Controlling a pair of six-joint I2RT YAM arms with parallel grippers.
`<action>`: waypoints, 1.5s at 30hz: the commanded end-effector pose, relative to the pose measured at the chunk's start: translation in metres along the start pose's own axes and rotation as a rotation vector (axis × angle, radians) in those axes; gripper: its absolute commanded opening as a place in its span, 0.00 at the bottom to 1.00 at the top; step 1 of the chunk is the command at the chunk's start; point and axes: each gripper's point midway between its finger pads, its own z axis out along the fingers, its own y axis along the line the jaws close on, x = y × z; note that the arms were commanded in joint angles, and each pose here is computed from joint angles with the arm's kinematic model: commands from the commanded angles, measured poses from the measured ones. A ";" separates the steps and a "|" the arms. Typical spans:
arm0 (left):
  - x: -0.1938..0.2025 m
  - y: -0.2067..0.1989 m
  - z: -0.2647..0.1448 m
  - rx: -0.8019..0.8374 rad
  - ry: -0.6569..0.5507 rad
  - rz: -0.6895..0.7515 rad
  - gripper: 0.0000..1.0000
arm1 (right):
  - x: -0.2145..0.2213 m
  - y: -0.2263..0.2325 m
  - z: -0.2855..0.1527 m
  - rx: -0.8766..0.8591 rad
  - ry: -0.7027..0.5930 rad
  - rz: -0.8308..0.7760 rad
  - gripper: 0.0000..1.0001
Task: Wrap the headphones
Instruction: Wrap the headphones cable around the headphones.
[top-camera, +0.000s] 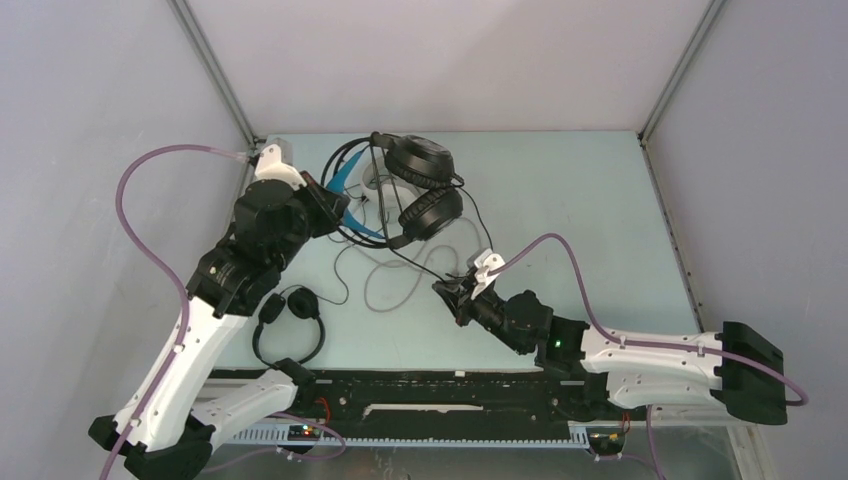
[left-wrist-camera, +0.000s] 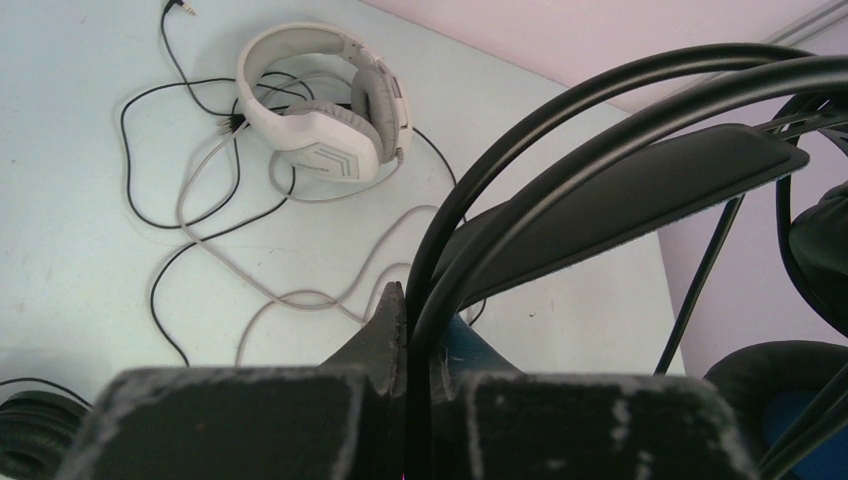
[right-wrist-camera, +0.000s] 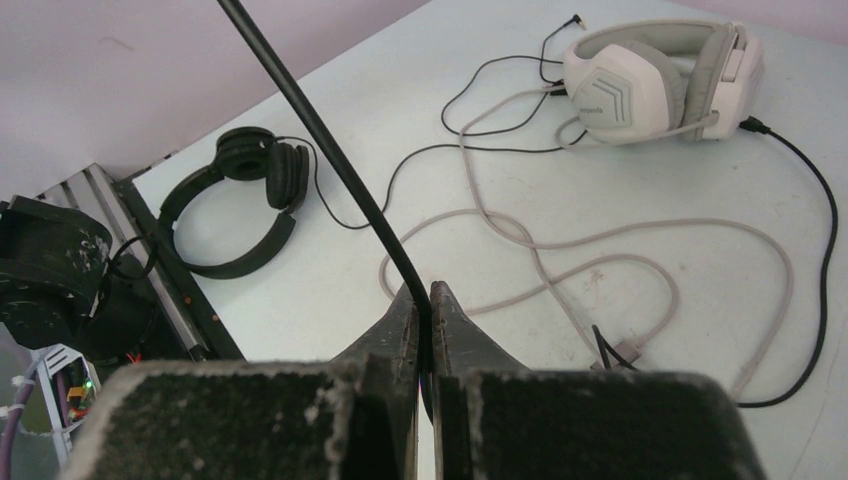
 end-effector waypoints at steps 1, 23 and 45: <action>-0.047 -0.051 -0.025 0.207 -0.105 -0.131 0.00 | 0.007 0.001 0.006 -0.049 0.002 -0.041 0.05; -0.068 -0.052 -0.049 0.176 -0.103 -0.061 0.00 | 0.055 0.028 0.047 -0.339 -0.002 -0.241 0.28; -0.107 -0.066 -0.082 0.209 -0.167 0.035 0.00 | 0.084 -0.025 0.043 -0.221 0.049 -0.209 0.00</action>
